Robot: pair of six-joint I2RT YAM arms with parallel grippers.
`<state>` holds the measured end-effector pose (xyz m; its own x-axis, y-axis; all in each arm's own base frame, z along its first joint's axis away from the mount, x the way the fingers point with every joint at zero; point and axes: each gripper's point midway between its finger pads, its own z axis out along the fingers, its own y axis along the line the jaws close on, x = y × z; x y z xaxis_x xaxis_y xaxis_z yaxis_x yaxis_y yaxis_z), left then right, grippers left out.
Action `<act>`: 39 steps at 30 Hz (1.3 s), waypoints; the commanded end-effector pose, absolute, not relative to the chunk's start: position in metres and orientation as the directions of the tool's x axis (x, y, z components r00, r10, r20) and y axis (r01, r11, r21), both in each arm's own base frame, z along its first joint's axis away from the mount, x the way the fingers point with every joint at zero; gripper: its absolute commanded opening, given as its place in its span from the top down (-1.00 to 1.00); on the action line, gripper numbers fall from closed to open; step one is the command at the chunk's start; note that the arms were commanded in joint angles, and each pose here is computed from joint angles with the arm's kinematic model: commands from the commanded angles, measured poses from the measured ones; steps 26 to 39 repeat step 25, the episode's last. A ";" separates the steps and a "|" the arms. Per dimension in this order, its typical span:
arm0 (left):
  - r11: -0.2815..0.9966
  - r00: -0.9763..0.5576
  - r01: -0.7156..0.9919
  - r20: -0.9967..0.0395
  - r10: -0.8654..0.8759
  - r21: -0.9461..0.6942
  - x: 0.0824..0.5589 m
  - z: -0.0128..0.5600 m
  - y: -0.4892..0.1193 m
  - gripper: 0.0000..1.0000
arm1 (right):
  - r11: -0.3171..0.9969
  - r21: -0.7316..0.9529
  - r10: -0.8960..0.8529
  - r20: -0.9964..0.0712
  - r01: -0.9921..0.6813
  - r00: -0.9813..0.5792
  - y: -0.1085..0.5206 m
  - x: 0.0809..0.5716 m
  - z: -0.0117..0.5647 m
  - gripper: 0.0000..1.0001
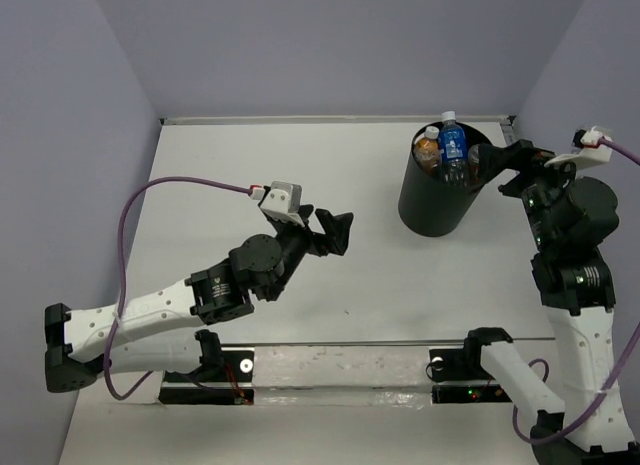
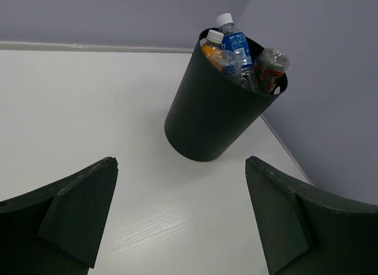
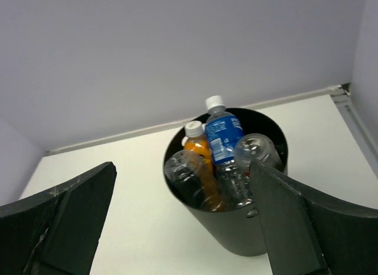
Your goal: Put the plastic bottles in the bin
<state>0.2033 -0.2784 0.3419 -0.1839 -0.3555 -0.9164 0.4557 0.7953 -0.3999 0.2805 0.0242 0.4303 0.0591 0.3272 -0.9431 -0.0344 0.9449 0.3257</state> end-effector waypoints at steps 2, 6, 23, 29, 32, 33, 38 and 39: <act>0.767 -0.137 0.431 -0.875 -0.465 -0.475 0.202 0.386 -0.250 -0.98 | 0.901 0.373 0.394 -0.917 -0.219 0.059 0.053 0.237 0.443 -0.99; 0.765 -0.128 0.429 -0.871 -0.475 -0.481 0.198 0.390 -0.236 -0.98 | 0.887 0.371 0.407 -0.909 -0.275 0.088 0.058 0.209 0.443 -0.99; 0.710 -0.048 0.473 -0.820 -0.571 -0.522 0.175 0.440 -0.163 -0.98 | 0.892 0.339 0.427 -0.850 -0.300 0.308 0.041 0.126 0.491 -0.99; 0.699 -0.046 0.503 -0.824 -0.565 -0.508 0.171 0.442 -0.166 -0.98 | 0.894 0.333 0.423 -0.847 -0.301 0.320 0.040 0.121 0.494 -0.99; 0.699 -0.046 0.503 -0.824 -0.565 -0.508 0.171 0.442 -0.166 -0.98 | 0.894 0.333 0.423 -0.847 -0.301 0.320 0.040 0.121 0.494 -0.99; 0.699 -0.046 0.503 -0.824 -0.565 -0.508 0.171 0.442 -0.166 -0.98 | 0.894 0.333 0.423 -0.847 -0.301 0.320 0.040 0.121 0.494 -0.99; 0.699 -0.046 0.503 -0.824 -0.565 -0.508 0.171 0.442 -0.166 -0.98 | 0.894 0.333 0.423 -0.847 -0.301 0.320 0.040 0.121 0.494 -0.99; 0.699 -0.046 0.503 -0.824 -0.565 -0.508 0.171 0.442 -0.166 -0.98 | 0.894 0.333 0.423 -0.847 -0.301 0.320 0.040 0.121 0.494 -0.99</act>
